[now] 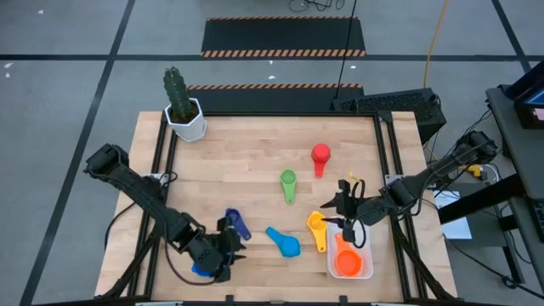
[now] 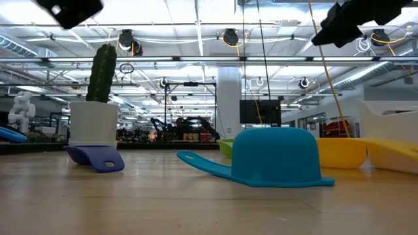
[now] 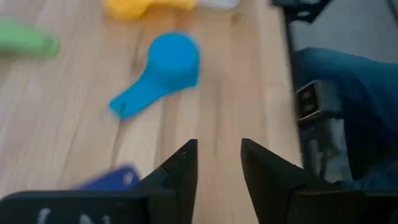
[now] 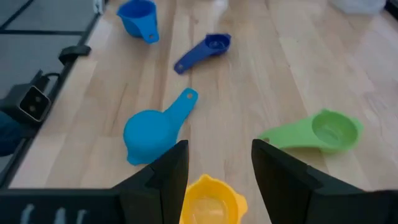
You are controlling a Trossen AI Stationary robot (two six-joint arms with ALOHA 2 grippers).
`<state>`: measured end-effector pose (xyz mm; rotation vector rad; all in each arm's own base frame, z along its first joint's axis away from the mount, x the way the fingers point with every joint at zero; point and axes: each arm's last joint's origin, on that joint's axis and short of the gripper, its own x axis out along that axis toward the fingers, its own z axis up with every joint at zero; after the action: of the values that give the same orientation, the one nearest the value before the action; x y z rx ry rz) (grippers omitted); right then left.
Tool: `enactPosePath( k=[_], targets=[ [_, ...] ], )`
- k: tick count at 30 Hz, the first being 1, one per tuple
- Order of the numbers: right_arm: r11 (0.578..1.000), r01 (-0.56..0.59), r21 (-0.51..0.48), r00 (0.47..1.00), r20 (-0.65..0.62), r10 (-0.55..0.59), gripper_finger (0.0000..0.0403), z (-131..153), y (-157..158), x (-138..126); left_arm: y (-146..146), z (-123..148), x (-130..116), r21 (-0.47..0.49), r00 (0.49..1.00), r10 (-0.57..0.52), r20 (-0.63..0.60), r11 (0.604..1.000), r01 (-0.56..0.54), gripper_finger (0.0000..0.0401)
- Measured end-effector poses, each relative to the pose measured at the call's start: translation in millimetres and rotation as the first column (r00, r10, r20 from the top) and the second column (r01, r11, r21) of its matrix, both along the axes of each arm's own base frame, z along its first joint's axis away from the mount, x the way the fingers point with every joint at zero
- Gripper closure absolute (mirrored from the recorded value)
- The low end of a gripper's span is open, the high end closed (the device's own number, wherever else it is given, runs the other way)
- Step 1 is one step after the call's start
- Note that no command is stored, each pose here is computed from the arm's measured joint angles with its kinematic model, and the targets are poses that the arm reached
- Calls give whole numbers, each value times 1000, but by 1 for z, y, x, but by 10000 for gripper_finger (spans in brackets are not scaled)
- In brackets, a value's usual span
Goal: Nest measuring cups in basket
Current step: Stack the blue measuring cup on top of the orange measuring cup into the white bin
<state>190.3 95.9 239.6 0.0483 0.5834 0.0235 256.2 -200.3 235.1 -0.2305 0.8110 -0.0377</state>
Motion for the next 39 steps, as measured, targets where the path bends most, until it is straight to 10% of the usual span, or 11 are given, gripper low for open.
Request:
enactPosePath(
  k=[20, 39],
  targets=[
    [998, -66, 17, 997, 26, 66, 236, 3, 3, 2, 50, -55, -10, -331, 821, 86, -564, 888, -320, 163],
    [993, -108, 46, 994, 18, 108, 236, 3, 4, 2, 69, -92, -16, -578, 844, -127, -522, 780, -240, 135]
  ],
)
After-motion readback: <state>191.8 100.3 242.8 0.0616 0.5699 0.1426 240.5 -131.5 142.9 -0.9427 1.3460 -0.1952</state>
